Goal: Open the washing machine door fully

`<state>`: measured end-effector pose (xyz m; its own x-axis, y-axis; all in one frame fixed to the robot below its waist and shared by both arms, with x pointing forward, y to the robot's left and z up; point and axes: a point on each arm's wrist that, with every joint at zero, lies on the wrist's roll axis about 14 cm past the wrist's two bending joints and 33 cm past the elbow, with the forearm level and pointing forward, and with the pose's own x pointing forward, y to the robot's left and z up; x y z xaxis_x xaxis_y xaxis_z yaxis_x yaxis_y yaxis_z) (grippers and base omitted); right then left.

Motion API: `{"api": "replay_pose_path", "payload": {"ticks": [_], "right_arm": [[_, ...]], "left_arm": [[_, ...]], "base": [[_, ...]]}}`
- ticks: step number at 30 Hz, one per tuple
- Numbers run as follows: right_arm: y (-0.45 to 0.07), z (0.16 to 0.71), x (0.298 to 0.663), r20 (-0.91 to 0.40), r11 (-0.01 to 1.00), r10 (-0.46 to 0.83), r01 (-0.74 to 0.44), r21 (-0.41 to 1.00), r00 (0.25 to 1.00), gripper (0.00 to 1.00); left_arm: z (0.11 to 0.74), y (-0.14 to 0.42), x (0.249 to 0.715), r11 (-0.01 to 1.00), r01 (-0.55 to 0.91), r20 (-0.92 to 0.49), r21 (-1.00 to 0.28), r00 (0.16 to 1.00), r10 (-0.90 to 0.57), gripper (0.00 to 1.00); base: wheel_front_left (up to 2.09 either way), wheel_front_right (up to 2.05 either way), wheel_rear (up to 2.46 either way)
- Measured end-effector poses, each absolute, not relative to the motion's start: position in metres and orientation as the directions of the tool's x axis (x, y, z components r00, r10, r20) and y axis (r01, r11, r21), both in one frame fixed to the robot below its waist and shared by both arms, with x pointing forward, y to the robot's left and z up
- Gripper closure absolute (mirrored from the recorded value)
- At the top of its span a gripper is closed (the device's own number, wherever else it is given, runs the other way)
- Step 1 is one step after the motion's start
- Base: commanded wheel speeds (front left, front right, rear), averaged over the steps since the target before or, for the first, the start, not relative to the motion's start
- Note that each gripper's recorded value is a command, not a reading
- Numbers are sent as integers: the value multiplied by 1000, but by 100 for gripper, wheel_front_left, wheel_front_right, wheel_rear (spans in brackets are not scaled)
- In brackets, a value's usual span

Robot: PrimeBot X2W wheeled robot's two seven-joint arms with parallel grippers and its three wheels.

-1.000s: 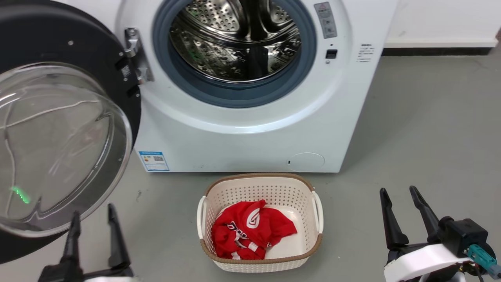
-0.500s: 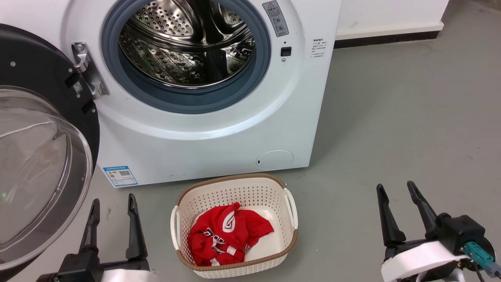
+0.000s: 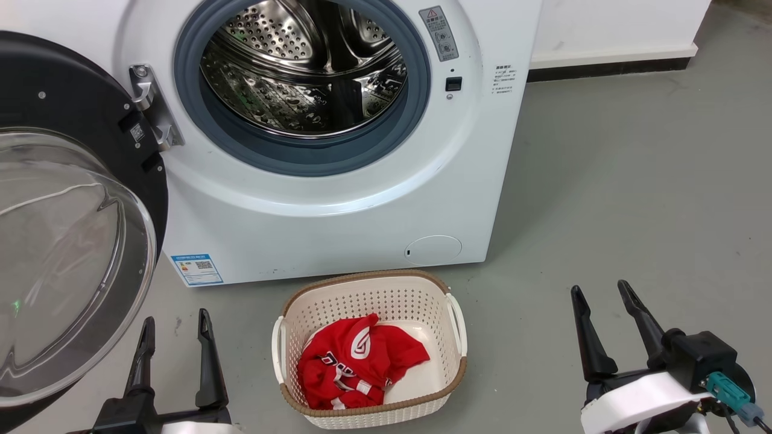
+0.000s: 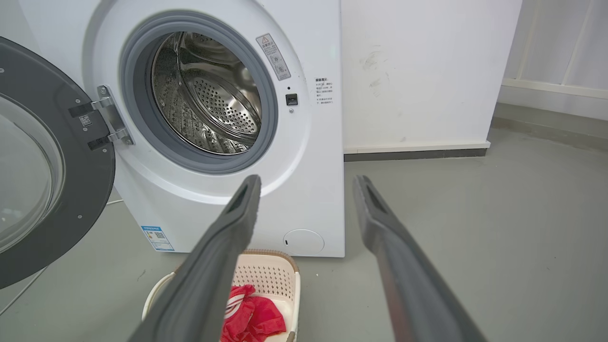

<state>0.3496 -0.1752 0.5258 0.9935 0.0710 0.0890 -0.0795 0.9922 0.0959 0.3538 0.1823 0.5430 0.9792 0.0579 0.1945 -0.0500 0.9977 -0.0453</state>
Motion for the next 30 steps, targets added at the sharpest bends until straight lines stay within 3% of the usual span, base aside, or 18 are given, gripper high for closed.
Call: {"api": "replay_pose_path", "payload": {"ticks": [29, 30], "right_arm": [[-163, 527, 353, 88, 988, 108, -117, 99, 990, 0], [-163, 526, 353, 86, 988, 109, -117, 99, 990, 100]], "left_arm": [[542, 188, 346, 996, -71, 191, -47, 978, 78, 0], [541, 189, 346, 996, -72, 189, -47, 979, 79, 100]], "base": [[0, 0, 0], [0, 0, 0]]}}
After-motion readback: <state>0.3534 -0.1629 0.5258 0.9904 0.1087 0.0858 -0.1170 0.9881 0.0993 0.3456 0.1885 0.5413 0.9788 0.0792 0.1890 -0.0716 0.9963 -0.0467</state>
